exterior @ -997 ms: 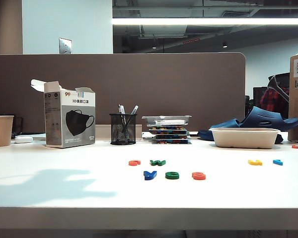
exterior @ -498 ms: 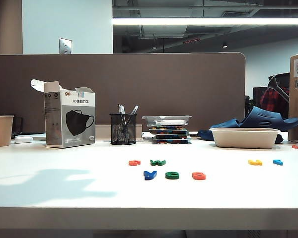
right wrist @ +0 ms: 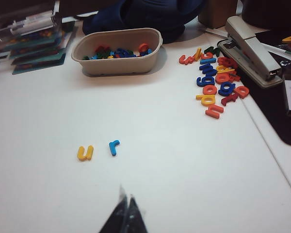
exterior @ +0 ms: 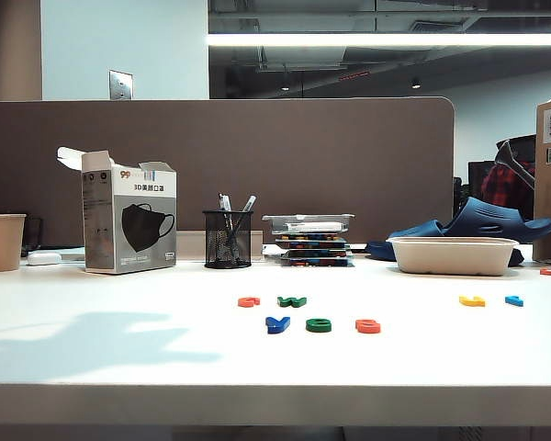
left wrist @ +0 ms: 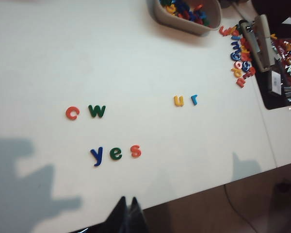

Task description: Select the appropriate letters from the row of letter magnets placed on the table to arrange into the word "yes".

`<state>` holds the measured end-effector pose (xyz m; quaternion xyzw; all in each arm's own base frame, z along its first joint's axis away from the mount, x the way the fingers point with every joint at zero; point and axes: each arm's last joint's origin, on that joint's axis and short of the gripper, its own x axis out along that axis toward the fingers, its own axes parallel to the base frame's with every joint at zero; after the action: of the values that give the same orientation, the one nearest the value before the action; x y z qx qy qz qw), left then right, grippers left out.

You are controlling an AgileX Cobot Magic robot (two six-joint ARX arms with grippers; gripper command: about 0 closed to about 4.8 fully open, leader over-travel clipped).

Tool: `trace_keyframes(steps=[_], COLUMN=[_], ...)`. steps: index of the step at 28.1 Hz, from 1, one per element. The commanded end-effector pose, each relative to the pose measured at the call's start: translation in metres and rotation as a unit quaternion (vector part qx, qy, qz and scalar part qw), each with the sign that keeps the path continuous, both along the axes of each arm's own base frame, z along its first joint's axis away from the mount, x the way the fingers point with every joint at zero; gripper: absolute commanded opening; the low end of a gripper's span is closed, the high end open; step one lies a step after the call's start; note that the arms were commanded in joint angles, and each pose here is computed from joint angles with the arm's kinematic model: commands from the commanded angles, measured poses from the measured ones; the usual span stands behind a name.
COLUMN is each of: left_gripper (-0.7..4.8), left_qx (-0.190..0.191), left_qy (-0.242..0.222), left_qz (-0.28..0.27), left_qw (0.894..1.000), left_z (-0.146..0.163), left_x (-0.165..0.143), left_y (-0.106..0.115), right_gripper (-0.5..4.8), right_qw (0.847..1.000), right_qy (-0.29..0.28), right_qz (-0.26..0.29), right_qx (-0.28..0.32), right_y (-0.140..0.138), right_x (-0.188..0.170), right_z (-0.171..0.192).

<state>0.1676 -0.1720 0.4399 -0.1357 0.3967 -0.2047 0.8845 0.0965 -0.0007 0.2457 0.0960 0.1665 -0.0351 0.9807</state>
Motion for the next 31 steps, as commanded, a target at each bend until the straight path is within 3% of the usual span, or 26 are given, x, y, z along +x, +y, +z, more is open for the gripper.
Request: trace_keyframes(steps=[1, 6, 21, 23, 27, 31], left_gripper=[-0.05, -0.05, -0.05, -0.05, -0.05, -0.05], left_qx=[-0.022, -0.03, 0.018, 0.047, 0.057, 0.064], left_qy=[-0.022, -0.044, -0.116, -0.175, -0.276, -0.331], left_qz=[0.004, -0.006, -0.057, -0.066, -0.088, -0.053], left_qw=[1.0, 0.999, 0.991, 0.981, 0.955, 0.94], left_z=[0.006, 0.009, 0.014, 0.018, 0.028, 0.038], left_x=[0.002, 0.003, 0.006, 0.011, 0.022, 0.041], left_y=[-0.001, -0.003, -0.005, -0.008, -0.015, -0.001], right_gripper=[-0.06, -0.06, -0.06, -0.06, -0.06, -0.06], right_qw=[0.999, 0.998, 0.991, 0.991, 0.991, 0.991], right_qy=[-0.042, -0.06, -0.117, -0.118, -0.108, -0.108], right_qz=[-0.001, 0.022, 0.057, 0.061, 0.064, 0.06], right_qx=[0.007, 0.013, -0.008, -0.025, -0.041, -0.051], right_y=[0.0, 0.002, 0.003, 0.004, 0.003, 0.003], right_x=[-0.004, -0.009, -0.002, 0.0, 0.0, 0.0], right_z=[-0.009, -0.028, -0.082, -0.089, -0.094, -0.094])
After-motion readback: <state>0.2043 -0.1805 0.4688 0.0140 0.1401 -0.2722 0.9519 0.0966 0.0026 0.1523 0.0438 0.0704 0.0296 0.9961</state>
